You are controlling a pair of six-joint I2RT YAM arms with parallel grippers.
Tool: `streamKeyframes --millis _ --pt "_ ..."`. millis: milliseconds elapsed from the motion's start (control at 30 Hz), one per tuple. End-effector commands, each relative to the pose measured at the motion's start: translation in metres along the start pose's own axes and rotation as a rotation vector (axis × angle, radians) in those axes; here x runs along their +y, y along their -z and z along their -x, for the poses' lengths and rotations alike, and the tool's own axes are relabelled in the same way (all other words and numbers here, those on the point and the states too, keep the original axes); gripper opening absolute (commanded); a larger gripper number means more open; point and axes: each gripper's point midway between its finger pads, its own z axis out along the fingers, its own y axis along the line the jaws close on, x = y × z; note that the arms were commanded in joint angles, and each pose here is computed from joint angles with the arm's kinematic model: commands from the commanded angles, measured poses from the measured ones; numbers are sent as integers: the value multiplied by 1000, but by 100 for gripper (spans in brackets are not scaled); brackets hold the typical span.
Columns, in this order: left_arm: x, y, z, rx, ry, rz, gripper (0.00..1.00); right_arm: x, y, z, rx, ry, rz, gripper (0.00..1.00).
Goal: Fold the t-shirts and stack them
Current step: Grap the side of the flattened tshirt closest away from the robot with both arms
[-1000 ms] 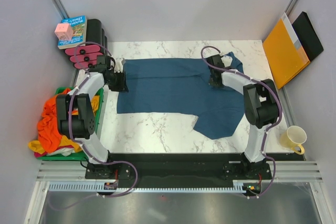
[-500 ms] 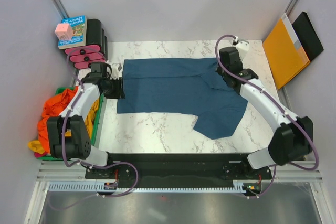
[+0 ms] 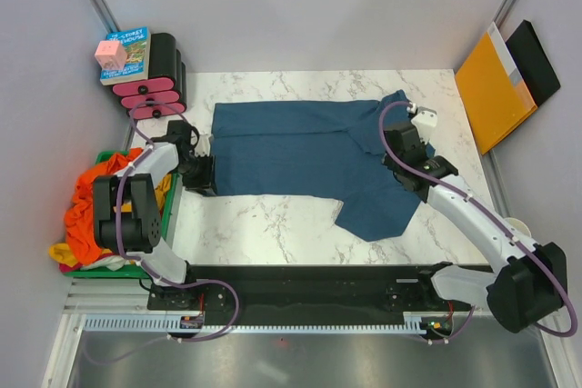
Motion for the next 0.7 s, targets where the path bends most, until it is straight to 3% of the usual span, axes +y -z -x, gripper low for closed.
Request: streamKeyframes --millis 0,167,533,667 --pt "11 3 5 -3 15 61 43 -11 5 -6 -12 -25 -19 46" --pt "24 7 11 -45 19 143 45 -14 2 -20 13 -25 -21 46" --pt "26 -21 -1 64 27 104 41 -9 -3 -27 34 -24 -9 46" --pt "23 -24 -2 79 25 78 21 -13 0 -33 51 -30 -11 46"
